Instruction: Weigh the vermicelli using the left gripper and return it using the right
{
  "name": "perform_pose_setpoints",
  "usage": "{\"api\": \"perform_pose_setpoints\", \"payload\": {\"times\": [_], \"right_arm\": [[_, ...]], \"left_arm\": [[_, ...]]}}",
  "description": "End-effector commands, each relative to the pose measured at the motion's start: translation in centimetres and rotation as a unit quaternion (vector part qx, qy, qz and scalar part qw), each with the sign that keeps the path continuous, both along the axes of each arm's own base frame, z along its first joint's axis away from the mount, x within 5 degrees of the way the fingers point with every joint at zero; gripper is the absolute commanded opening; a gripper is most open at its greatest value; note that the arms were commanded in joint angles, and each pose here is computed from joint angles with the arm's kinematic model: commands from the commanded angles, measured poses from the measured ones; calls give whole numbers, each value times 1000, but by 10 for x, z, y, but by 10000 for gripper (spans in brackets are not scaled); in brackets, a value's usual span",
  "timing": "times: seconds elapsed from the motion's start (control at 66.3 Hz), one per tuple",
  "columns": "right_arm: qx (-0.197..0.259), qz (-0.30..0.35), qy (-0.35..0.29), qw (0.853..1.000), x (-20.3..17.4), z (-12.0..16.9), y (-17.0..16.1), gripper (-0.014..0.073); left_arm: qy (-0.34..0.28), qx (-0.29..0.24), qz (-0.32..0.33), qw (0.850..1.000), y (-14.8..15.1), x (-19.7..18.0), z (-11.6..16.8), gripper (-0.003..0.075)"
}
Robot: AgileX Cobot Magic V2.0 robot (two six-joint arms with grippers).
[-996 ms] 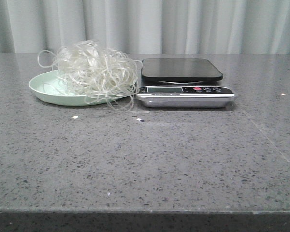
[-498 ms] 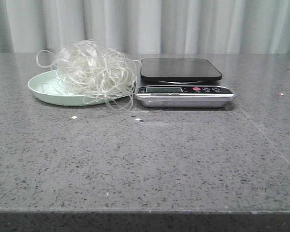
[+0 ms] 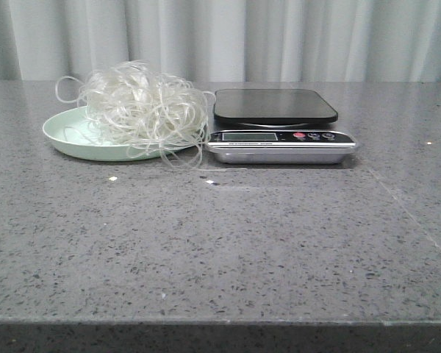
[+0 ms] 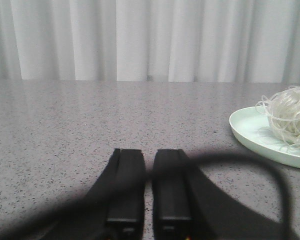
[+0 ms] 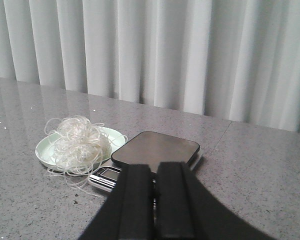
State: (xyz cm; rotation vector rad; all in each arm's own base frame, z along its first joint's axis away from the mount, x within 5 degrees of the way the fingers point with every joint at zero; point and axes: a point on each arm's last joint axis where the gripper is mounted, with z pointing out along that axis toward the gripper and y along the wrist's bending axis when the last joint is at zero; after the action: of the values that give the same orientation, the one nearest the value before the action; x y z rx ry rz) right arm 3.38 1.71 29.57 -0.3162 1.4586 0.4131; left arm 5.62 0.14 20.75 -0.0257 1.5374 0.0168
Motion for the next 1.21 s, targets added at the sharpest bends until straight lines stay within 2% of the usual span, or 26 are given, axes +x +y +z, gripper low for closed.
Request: {"api": "perform_pose_setpoints", "payload": {"times": [0.0,0.241,0.347,0.468,0.619,0.83,0.966,1.192], "right_arm": [[9,-6,-43,999,-1,14,-1,188],[3,-18,-43,999,1,11,-1,188],[-13,-80,-44,996,5,4,-5,188],[-27,-172,-31,984,14,-16,-11,188],[-33,-228,-13,973,20,-43,-16,188],[-21,-231,-45,972,20,-81,-16,188],[1,-232,-46,972,20,-80,-17,188],[2,-232,-45,972,20,-80,-17,188]], "left_arm": [[-48,-3,2,999,0,-2,6,165],[-48,-3,2,999,0,-2,6,165],[-48,-3,2,999,0,-2,6,165],[-48,-3,2,999,0,-2,6,165],[-48,-3,2,999,0,-2,6,165],[-48,-3,2,999,0,-2,6,165],[-47,-3,2,999,0,-2,6,165],[-47,-3,2,999,0,-2,6,165]]}}
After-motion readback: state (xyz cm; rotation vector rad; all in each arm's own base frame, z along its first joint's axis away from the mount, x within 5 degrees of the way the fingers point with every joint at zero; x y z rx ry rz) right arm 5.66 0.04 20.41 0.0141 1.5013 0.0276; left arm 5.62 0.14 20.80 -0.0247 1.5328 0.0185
